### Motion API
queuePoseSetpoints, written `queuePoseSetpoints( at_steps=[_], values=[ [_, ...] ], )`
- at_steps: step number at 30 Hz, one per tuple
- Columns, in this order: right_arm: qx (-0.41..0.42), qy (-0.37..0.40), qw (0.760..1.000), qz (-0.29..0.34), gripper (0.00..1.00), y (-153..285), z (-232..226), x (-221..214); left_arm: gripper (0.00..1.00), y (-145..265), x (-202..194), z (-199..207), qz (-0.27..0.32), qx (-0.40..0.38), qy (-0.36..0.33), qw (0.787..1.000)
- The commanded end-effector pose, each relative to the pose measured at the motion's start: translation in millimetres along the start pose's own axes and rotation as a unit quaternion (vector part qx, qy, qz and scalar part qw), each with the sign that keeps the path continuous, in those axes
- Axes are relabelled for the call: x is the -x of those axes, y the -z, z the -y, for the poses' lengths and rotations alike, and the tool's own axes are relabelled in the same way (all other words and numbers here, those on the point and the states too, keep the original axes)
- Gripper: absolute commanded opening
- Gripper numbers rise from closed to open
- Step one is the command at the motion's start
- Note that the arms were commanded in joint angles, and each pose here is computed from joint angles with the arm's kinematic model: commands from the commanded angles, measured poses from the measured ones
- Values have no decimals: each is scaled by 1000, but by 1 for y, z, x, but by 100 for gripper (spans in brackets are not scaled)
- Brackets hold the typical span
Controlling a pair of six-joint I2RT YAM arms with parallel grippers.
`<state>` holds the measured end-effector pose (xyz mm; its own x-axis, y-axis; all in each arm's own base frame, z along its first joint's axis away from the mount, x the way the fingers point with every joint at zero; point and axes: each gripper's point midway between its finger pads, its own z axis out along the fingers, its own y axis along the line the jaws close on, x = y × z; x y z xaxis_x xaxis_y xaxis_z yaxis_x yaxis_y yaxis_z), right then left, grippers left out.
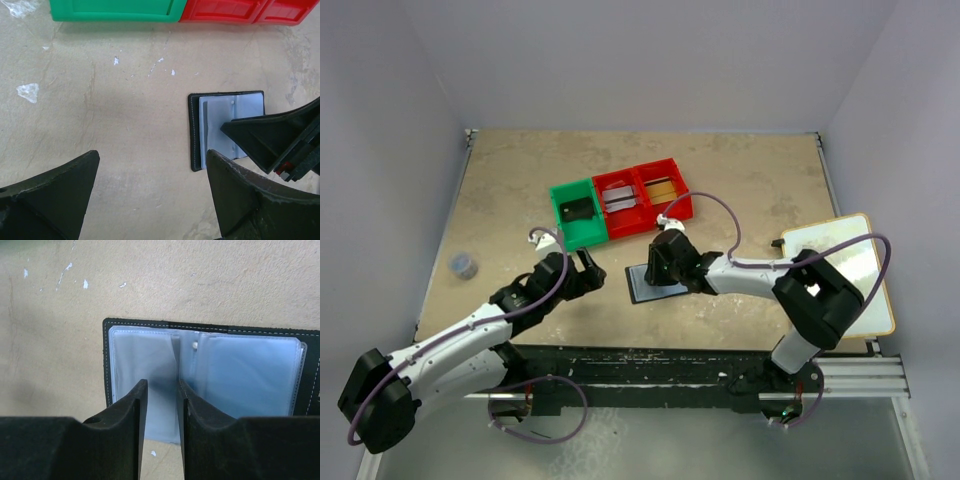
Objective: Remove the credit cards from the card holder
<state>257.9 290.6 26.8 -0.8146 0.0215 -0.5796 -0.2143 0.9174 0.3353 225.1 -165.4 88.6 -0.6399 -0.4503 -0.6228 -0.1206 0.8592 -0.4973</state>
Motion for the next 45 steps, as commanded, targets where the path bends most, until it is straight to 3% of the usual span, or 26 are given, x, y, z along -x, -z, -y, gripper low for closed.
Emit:
queuePoseSetpoints(
  at_steps=[1, 5, 8, 13, 17, 24, 37, 45],
  values=[
    [49, -21, 998, 15, 31, 8, -12, 15, 84, 0, 0, 29, -8, -70, -1, 997],
    [52, -27, 998, 7, 32, 4, -8, 12, 77, -1, -13, 63, -49, -151, -4, 987],
    [53, -21, 998, 12, 45, 7, -9, 15, 70, -11, -16, 62, -54, -128, 5, 990],
    [37, 38, 998, 39, 62, 15, -17, 35, 68, -3, 12, 33, 24, -61, 44, 997],
    [-1, 68, 997, 20, 68, 5, -19, 28, 68, 14, 34, 20, 74, -43, 55, 995],
    [-93, 69, 993, -12, 68, -14, -9, 4, 68, 15, 29, 12, 62, -25, 44, 997],
    [-73, 59, 995, 29, 70, 21, -23, 32, 69, 13, 24, 13, 55, -30, 43, 997],
    [-85, 67, 994, -17, 69, 0, -13, 3, 69, 10, 20, 13, 46, -30, 42, 998]
  ],
)
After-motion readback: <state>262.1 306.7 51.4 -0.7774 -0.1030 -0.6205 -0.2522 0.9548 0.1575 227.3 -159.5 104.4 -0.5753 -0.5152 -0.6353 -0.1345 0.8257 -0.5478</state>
